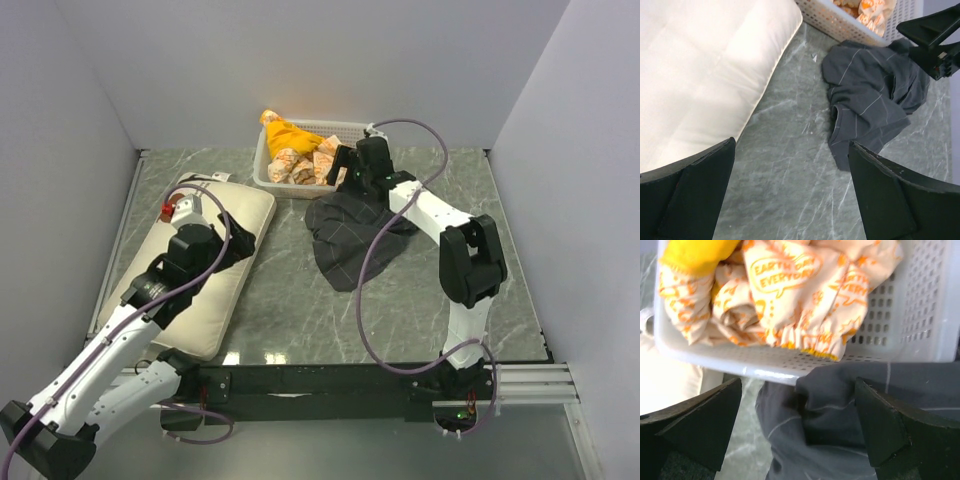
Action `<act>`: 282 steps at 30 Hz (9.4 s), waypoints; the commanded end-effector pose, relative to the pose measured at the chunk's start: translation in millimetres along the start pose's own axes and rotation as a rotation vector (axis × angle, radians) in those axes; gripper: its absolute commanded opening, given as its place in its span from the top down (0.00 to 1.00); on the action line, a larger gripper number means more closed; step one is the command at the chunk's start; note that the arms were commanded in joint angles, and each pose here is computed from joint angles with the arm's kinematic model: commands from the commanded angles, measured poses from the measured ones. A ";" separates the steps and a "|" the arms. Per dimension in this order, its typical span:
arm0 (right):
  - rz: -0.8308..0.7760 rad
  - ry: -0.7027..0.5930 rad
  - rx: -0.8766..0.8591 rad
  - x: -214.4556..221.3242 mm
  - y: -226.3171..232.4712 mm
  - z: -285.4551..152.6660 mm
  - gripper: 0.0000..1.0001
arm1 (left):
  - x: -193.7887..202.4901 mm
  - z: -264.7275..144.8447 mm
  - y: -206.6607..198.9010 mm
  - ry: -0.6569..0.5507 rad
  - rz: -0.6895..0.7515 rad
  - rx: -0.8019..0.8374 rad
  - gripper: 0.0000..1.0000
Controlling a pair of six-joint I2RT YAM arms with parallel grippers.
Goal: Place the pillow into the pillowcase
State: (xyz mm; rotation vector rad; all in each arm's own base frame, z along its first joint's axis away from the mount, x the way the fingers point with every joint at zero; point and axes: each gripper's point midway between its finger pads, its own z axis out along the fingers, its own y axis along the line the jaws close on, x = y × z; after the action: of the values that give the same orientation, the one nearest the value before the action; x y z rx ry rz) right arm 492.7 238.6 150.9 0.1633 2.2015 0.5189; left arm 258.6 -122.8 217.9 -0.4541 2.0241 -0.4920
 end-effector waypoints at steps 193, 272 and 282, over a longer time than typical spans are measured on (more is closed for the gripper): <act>0.116 0.106 0.017 179.6 -67.2 -139.0 0.20 | 157.0 42.5 -37.6 0.328 -0.089 0.124 0.99; -0.353 0.189 -0.079 133.1 71.8 -63.5 0.39 | 193.2 -34.5 7.5 0.426 -0.101 0.094 0.23; -0.291 0.329 -0.078 187.0 64.9 -47.6 0.39 | 151.7 34.4 -4.3 0.286 -0.019 -0.018 0.22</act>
State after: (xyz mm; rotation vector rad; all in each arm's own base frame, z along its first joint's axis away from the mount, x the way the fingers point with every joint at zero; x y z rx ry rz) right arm 335.6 324.2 77.2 -0.3165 2.4449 0.4339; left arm 184.4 -205.2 93.1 -0.4939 2.3412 -0.6395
